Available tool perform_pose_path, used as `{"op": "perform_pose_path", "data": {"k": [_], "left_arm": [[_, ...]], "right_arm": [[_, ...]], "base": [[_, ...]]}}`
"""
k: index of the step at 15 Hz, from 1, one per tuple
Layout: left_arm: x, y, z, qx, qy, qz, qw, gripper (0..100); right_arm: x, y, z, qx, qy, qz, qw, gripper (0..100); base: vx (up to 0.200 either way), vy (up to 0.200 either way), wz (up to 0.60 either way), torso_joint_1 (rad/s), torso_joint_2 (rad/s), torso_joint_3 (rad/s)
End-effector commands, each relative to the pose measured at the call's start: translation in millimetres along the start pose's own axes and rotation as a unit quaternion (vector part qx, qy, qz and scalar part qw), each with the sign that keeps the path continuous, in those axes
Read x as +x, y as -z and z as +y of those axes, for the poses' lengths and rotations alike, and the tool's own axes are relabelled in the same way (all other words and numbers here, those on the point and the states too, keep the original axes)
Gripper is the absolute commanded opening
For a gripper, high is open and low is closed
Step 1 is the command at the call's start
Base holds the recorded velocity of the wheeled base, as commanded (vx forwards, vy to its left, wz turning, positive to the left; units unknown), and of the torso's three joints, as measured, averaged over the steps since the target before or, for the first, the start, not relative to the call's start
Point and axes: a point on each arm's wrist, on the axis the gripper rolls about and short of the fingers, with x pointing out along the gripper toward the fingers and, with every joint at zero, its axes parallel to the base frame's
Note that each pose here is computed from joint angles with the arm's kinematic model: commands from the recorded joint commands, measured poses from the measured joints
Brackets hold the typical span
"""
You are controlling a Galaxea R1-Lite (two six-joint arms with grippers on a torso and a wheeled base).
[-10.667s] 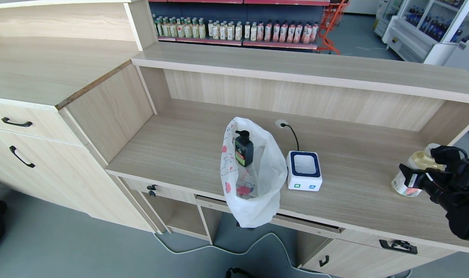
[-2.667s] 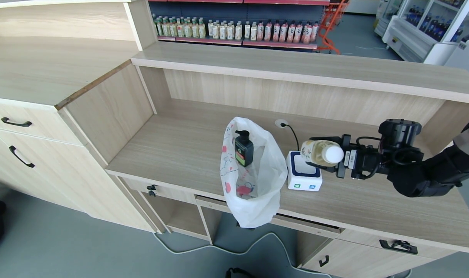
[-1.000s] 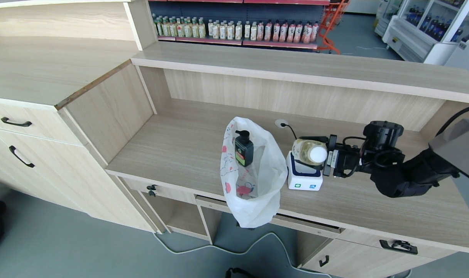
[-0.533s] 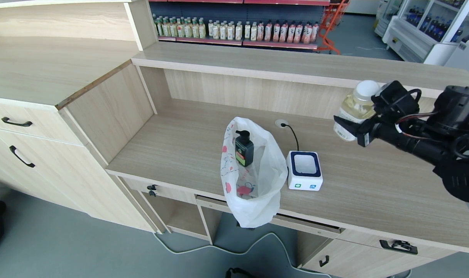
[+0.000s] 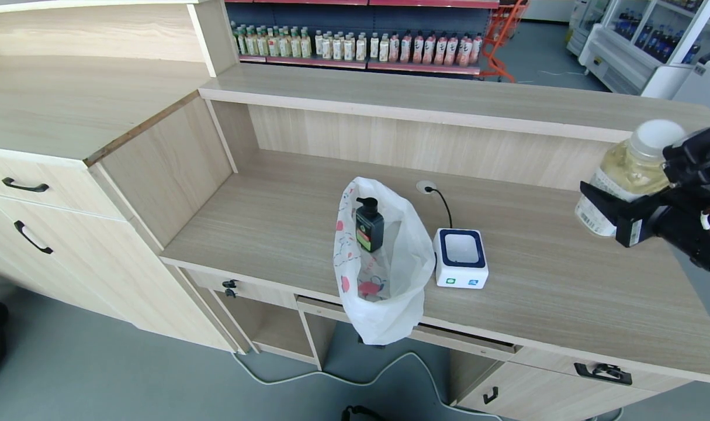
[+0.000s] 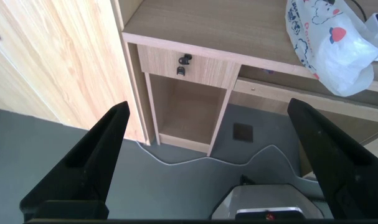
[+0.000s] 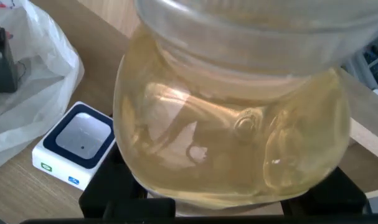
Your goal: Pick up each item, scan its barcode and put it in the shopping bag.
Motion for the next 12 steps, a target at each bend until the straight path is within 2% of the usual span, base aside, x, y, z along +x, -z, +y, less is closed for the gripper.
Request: {"op": "perform_pose_path", "data": {"k": [1, 4, 6, 11, 12], "left_arm": [[0.0, 0.0, 0.0, 0.000, 0.000, 0.000, 1.0000, 100], [0.0, 0.0, 0.0, 0.000, 0.000, 0.000, 1.0000, 100], [0.0, 0.0, 0.0, 0.000, 0.000, 0.000, 1.0000, 100], [0.0, 0.0, 0.0, 0.000, 0.000, 0.000, 1.0000, 100], [0.0, 0.0, 0.0, 0.000, 0.000, 0.000, 1.0000, 100]], "right_arm": [[-7.2, -4.8, -2.2, -0.009, 0.005, -0.008, 1.000, 0], [-8.1, -5.9, 0.1, -0.031, -0.002, -0.012, 0.999, 0], [-7.5, -15.7, 11.8, -0.031, -0.022, -0.040, 0.998, 0], [9.8, -4.9, 35.5, -0.037, -0.064, -0.031, 0.997, 0], [14.3, -0.4, 44.7, -0.024, -0.088, -0.024, 0.996, 0]], "base": [[0.000, 0.000, 0.00, 0.000, 0.00, 0.000], [0.000, 0.000, 0.00, 0.000, 0.00, 0.000], [0.000, 0.000, 0.60, -0.002, 0.00, 0.000], [0.000, 0.000, 0.60, 0.004, 0.00, -0.001], [0.000, 0.000, 0.00, 0.000, 0.00, 0.000]]}}
